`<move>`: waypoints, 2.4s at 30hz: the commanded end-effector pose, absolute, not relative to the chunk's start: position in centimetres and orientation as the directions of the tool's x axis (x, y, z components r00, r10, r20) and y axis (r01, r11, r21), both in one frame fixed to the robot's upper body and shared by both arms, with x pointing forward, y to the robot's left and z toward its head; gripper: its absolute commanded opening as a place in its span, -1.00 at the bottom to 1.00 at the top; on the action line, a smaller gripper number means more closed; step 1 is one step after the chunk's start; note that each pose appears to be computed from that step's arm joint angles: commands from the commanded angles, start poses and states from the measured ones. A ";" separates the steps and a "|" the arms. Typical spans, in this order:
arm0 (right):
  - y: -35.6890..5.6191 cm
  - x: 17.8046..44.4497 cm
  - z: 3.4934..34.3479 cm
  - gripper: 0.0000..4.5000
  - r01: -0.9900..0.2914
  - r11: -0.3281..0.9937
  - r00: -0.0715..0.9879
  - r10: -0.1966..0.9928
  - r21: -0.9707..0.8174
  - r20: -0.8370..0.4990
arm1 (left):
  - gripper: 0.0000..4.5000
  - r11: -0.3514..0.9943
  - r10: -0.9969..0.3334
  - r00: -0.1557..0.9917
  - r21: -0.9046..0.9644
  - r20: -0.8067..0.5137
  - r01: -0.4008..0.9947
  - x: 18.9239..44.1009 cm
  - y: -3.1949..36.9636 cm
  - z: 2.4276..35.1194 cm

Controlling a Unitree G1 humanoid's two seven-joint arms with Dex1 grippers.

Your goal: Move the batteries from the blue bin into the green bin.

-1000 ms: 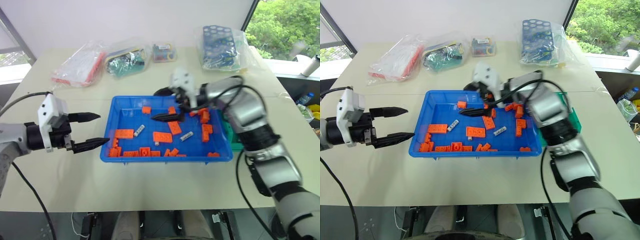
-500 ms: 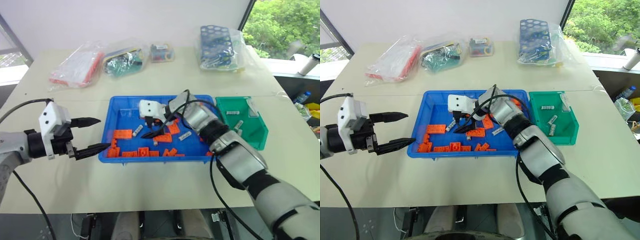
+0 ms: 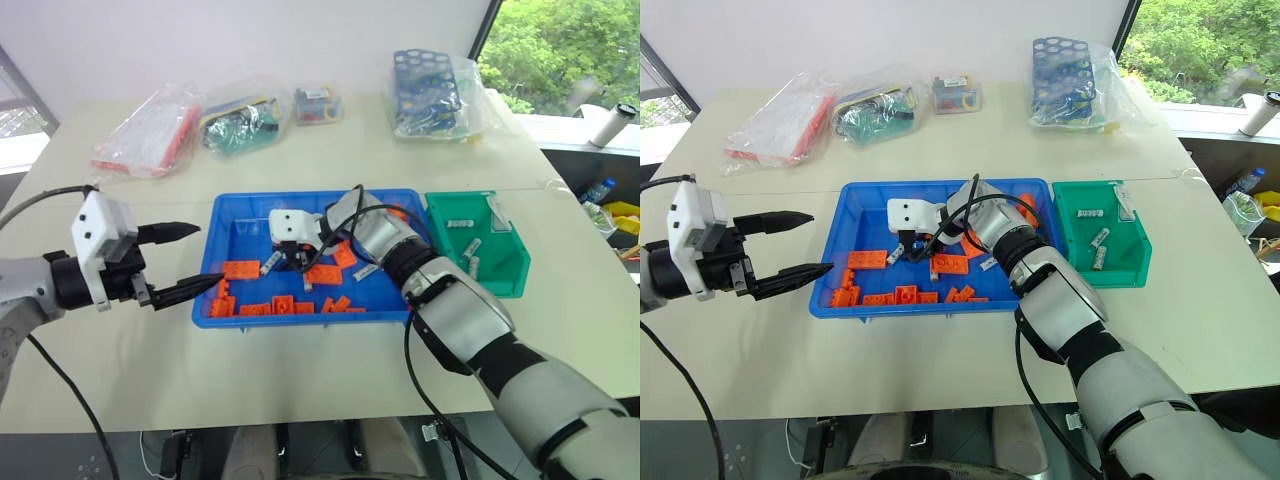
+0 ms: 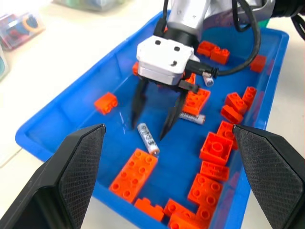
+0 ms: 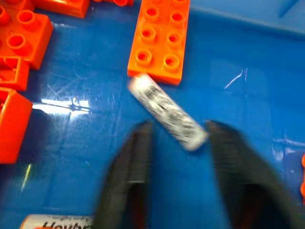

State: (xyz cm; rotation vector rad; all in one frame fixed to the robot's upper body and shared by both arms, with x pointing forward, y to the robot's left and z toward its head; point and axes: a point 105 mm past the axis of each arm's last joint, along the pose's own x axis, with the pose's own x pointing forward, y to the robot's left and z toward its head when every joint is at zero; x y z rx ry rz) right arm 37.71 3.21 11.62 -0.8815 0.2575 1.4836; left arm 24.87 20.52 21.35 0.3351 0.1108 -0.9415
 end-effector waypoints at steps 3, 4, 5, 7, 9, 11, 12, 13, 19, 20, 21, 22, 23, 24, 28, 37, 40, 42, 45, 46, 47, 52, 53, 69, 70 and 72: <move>3.7 37.6 13.6 -1.00 -0.921 -0.123 0.127 0.802 -0.370 -0.583 | 1.00 0.533 -0.785 0.580 0.242 -0.217 0.811 25.5 20.3 21.9; 3.6 37.6 14.0 -1.00 -0.923 -0.118 0.124 0.810 -0.367 -0.573 | 1.00 0.527 -0.789 0.574 0.240 -0.219 0.815 25.6 20.2 21.8; 3.4 37.5 14.4 -1.00 -0.922 -0.112 0.126 0.817 -0.370 -0.562 | 1.00 0.520 -0.794 0.567 0.237 -0.221 0.820 25.7 20.1 21.8; 2.3 37.6 16.2 -1.00 -0.912 -0.063 0.172 0.839 -0.405 -0.516 | 1.00 0.499 -0.809 0.545 0.232 -0.221 0.835 26.1 19.6 21.7; 0.7 37.4 18.5 -1.00 -0.897 0.011 0.234 0.860 -0.442 -0.454 | 1.00 0.480 -0.822 0.525 0.229 -0.219 0.847 26.4 19.2 21.7; -1.4 36.8 21.1 -1.00 -0.894 0.120 0.301 0.875 -0.432 -0.378 | 1.00 0.462 -0.836 0.506 0.224 -0.213 0.858 26.7 18.7 21.8; -3.0 36.6 22.4 -1.00 -0.888 0.187 0.345 0.875 -0.419 -0.340 | 1.00 0.454 -0.842 0.496 0.220 -0.211 0.863 26.9 18.4 21.7; -4.4 36.3 23.4 -1.00 -0.879 0.247 0.388 0.867 -0.407 -0.313 | 1.00 0.446 -0.847 0.489 0.219 -0.210 0.868 27.0 18.2 21.7; -17.2 34.4 25.0 -1.00 -0.708 0.588 0.703 0.636 -0.390 -0.318 | 1.00 0.400 -0.876 0.438 0.203 -0.203 0.894 28.0 17.1 21.2; -19.4 33.7 24.7 -1.00 -0.674 0.630 0.739 0.582 -0.385 -0.341 | 1.00 0.393 -0.880 0.431 0.202 -0.200 0.897 28.2 16.9 21.1; -20.7 33.1 24.5 -1.00 -0.653 0.654 0.757 0.548 -0.382 -0.356 | 1.00 0.388 -0.883 0.426 0.201 -0.199 0.899 28.3 16.8 21.1; -21.9 32.5 24.2 -1.00 -0.631 0.679 0.773 0.514 -0.375 -0.372 | 1.00 0.382 -0.886 0.419 0.200 -0.197 0.902 28.4 16.7 21.1; -23.0 31.9 23.9 -1.00 -0.610 0.700 0.787 0.482 -0.370 -0.385 | 1.00 0.377 -0.889 0.414 0.200 -0.196 0.904 28.5 16.6 21.1; -23.7 31.5 23.7 -1.00 -0.594 0.717 0.796 0.458 -0.365 -0.396 | 1.00 0.373 -0.891 0.410 0.200 -0.196 0.906 28.6 16.5 21.1; -26.1 30.1 22.0 -1.00 -0.544 0.770 0.812 0.381 -0.335 -0.442 | 1.00 0.357 -0.899 0.394 0.201 -0.192 0.912 28.9 16.2 21.1; -24.7 31.5 24.3 0.04 -0.555 0.740 0.824 0.426 -0.380 -0.372 | 1.00 0.336 -0.907 0.376 0.213 -0.188 0.917 29.0 15.6 21.4; -20.6 31.7 25.5 0.04 -0.663 0.664 0.748 0.575 -0.345 -0.331 | 1.00 0.335 -0.908 0.376 0.218 -0.184 0.917 29.0 15.5 21.6; -17.3 31.6 25.5 0.04 -0.742 0.596 0.670 0.672 -0.306 -0.315 | 1.00 0.332 -0.909 0.374 0.220 -0.185 0.917 28.8 15.4 21.6; -13.3 31.7 24.0 0.04 -0.830 0.485 0.556 0.761 -0.276 -0.334 | 1.00 0.327 -0.910 0.369 0.221 -0.190 0.919 28.5 15.3 21.6; -12.3 31.7 23.3 0.04 -0.850 0.459 0.526 0.777 -0.260 -0.346 | 1.00 0.326 -0.910 0.368 0.221 -0.191 0.919 28.4 15.3 21.6; -11.3 31.8 22.4 0.17 -0.872 0.432 0.489 0.795 -0.230 -0.359 | 1.00 0.324 -0.910 0.368 0.222 -0.193 0.920 28.4 15.3 21.6; -8.5 31.9 17.8 0.96 -0.927 0.291 0.372 0.804 -0.238 -0.465 | 1.00 0.310 -0.912 0.355 0.224 -0.204 0.924 28.0 14.9 21.7; -8.1 31.9 17.0 0.96 -0.936 0.272 0.349 0.805 -0.225 -0.479 | 1.00 0.308 -0.912 0.354 0.226 -0.206 0.924 27.9 14.9 21.7; -6.5 33.9 12.3 0.74 -0.966 0.205 0.259 0.806 -0.159 -0.532 | 1.00 0.376 -0.884 0.425 0.244 -0.193 0.894 27.4 15.8 22.5; -6.4 33.9 12.3 0.60 -0.967 0.203 0.256 0.810 -0.157 -0.528 | 1.00 0.378 -0.883 0.427 0.245 -0.193 0.893 27.4 15.8 22.5; -6.4 33.9 12.5 0.16 -0.967 0.201 0.254 0.815 -0.157 -0.521 | 1.00 0.381 -0.882 0.430 0.247 -0.192 0.891 27.4 15.9 22.6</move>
